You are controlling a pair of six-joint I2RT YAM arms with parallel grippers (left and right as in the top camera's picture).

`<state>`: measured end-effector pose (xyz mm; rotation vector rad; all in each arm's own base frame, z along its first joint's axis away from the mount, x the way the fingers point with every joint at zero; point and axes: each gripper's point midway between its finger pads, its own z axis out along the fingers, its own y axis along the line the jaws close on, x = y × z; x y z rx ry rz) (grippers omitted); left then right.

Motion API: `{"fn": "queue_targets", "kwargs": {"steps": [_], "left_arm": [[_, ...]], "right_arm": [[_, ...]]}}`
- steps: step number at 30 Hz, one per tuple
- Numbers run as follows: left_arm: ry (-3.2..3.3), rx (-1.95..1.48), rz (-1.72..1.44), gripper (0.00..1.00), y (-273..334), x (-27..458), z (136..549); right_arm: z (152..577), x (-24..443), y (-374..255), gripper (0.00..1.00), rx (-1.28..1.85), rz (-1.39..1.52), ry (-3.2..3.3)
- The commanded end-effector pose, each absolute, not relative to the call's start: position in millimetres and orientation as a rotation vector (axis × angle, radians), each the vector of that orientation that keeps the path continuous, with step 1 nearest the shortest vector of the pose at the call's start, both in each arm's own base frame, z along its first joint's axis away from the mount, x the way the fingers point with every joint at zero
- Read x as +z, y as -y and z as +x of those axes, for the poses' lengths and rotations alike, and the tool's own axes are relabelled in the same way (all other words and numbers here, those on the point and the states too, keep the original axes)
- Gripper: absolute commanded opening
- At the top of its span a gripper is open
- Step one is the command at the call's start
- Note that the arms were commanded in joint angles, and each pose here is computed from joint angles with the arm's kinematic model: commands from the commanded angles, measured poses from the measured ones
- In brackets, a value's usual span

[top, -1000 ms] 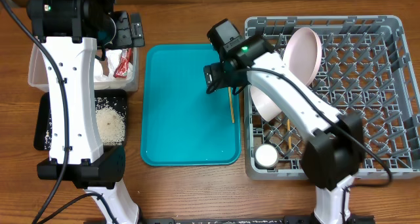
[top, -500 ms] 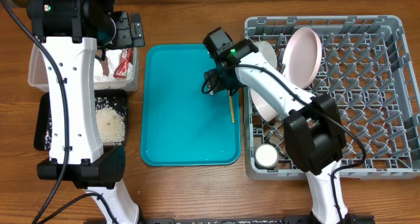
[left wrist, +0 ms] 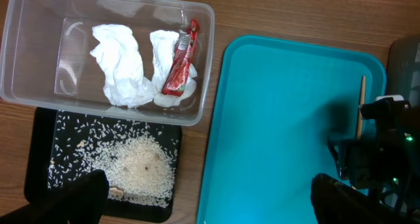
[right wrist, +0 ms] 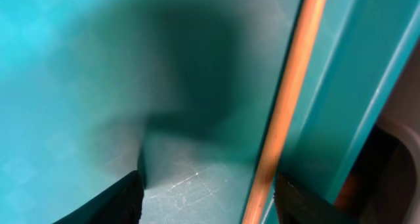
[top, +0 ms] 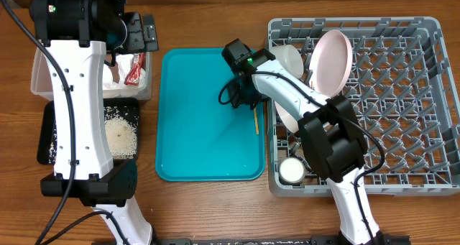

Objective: Sort waste into correct bins and load items into the dishwasher
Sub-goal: 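Reach back to the tray and pinch the second chopstick, then carry the second chopstick into the rack and release it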

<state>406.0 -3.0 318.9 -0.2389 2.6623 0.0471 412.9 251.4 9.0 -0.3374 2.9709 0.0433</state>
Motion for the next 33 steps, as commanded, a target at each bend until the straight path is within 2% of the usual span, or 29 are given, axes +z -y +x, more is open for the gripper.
{"fn": "queue_targets", "kwargs": {"steps": [1, 4, 10, 15, 22, 33], "left_arm": [[-2.615, 0.048, -0.257, 1.00, 0.3, 333.3, 402.9], [-2.615, 0.048, -0.257, 1.00, 0.3, 333.3, 402.9], [-2.615, 0.048, -0.257, 1.00, 0.3, 333.3, 402.9], [-2.615, 0.048, -0.257, 1.00, 0.3, 333.3, 402.9], [-2.615, 0.048, -0.257, 1.00, 0.3, 333.3, 402.9], [-2.615, 0.048, -0.257, 1.00, 0.3, 333.3, 402.9]], "right_arm": [[415.7, 2.0, -244.9, 0.61, 0.025, -0.236, -2.988], [411.6, -2.7, -247.5, 0.54, 0.049, -0.240, -3.011], [396.8, -7.1, -260.0, 0.23, 0.099, -0.240, -3.059], [389.3, -7.2, -266.9, 0.04, 0.094, -0.273, -3.066], [386.2, -0.4, -275.4, 0.04, 0.103, -0.260, -3.067], [389.1, 42.7, -285.8, 0.04, 0.165, -0.265, -3.075]]}}
